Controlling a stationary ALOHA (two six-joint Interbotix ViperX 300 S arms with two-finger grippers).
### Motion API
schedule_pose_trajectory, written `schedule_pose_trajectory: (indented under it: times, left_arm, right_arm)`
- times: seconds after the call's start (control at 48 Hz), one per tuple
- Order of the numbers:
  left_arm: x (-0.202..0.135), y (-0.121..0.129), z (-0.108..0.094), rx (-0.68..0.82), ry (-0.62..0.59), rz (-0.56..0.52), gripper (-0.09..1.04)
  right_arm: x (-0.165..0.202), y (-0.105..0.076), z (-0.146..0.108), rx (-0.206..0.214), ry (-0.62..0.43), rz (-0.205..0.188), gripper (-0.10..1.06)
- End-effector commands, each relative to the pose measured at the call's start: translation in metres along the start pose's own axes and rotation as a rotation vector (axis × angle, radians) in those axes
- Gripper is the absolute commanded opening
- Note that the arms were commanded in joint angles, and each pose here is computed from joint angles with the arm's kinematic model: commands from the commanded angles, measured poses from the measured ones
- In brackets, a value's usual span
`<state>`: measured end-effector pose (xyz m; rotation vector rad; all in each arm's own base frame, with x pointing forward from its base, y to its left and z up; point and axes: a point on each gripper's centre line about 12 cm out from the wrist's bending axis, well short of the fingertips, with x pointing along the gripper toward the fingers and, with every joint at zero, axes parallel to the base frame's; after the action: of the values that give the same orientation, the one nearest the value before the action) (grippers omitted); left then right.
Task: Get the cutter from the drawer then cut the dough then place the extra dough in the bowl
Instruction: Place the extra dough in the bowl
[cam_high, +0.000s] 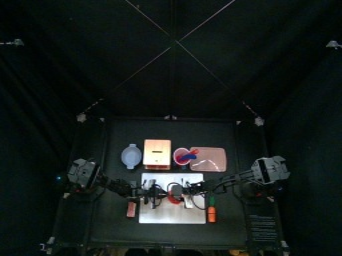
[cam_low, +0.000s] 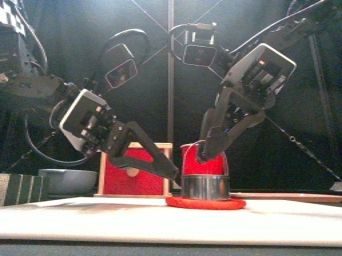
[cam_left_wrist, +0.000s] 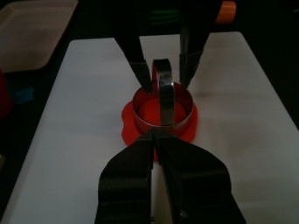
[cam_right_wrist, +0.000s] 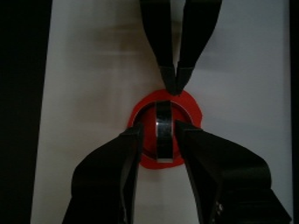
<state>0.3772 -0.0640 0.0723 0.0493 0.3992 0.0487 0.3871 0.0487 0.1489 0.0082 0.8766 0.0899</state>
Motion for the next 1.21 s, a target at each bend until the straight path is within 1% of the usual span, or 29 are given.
schedule_pose_trajectory:
  times: [0.021, 0.167, 0.312, 0.396, 0.5, 0.604, 0.708, 0.771, 0.896, 0.979, 1.042, 1.104, 1.208]
  left_arm:
    - [0.005, -0.001, 0.008, -0.006, -0.020, 0.002, 0.49]
    - [0.012, -0.005, 0.004, -0.006, 0.023, -0.013, 0.49]
    - [0.013, -0.006, 0.000, -0.006, 0.048, -0.018, 0.49]
    - [0.013, -0.006, -0.001, -0.006, 0.054, -0.020, 0.49]
    - [0.013, -0.006, -0.002, -0.006, 0.066, -0.022, 0.49]
    - [0.013, -0.006, -0.003, -0.005, 0.071, -0.023, 0.49]
    - [0.012, -0.006, -0.004, -0.007, 0.074, -0.022, 0.49]
    - [0.012, -0.005, -0.005, -0.015, 0.078, -0.016, 0.49]
    - [0.011, -0.004, -0.007, -0.021, 0.090, -0.011, 0.49]
    - [0.011, -0.004, -0.007, -0.022, 0.092, -0.012, 0.49]
    - [0.011, -0.004, -0.008, -0.021, 0.093, -0.012, 0.49]
    - [0.011, -0.004, -0.007, -0.022, 0.092, -0.012, 0.49]
    - [0.011, -0.004, -0.007, -0.022, 0.092, -0.012, 0.49]
  right_arm:
    - [-0.009, -0.001, 0.017, 0.005, -0.040, 0.000, 0.74]
    - [-0.007, -0.001, 0.018, 0.005, -0.035, 0.000, 0.74]
    - [-0.003, -0.001, 0.015, 0.006, 0.000, -0.002, 0.74]
    - [-0.002, -0.001, 0.019, 0.002, 0.012, -0.004, 0.74]
    - [-0.004, -0.001, 0.021, -0.016, 0.032, -0.010, 0.72]
    - [-0.005, -0.001, 0.022, -0.017, 0.035, -0.011, 0.71]
    - [-0.005, -0.001, 0.022, -0.017, 0.035, -0.011, 0.63]
    - [-0.005, -0.001, 0.022, -0.019, 0.033, -0.011, 0.52]
    - [-0.009, 0.000, 0.025, -0.028, 0.021, -0.011, 0.37]
    - [-0.016, 0.001, 0.030, -0.035, -0.001, -0.009, 0.36]
    - [-0.025, 0.001, 0.035, -0.032, -0.022, -0.009, 0.36]
    - [-0.038, 0.000, 0.041, -0.030, -0.050, -0.012, 0.36]
    - [-0.058, -0.004, 0.045, -0.038, -0.082, -0.022, 0.36]
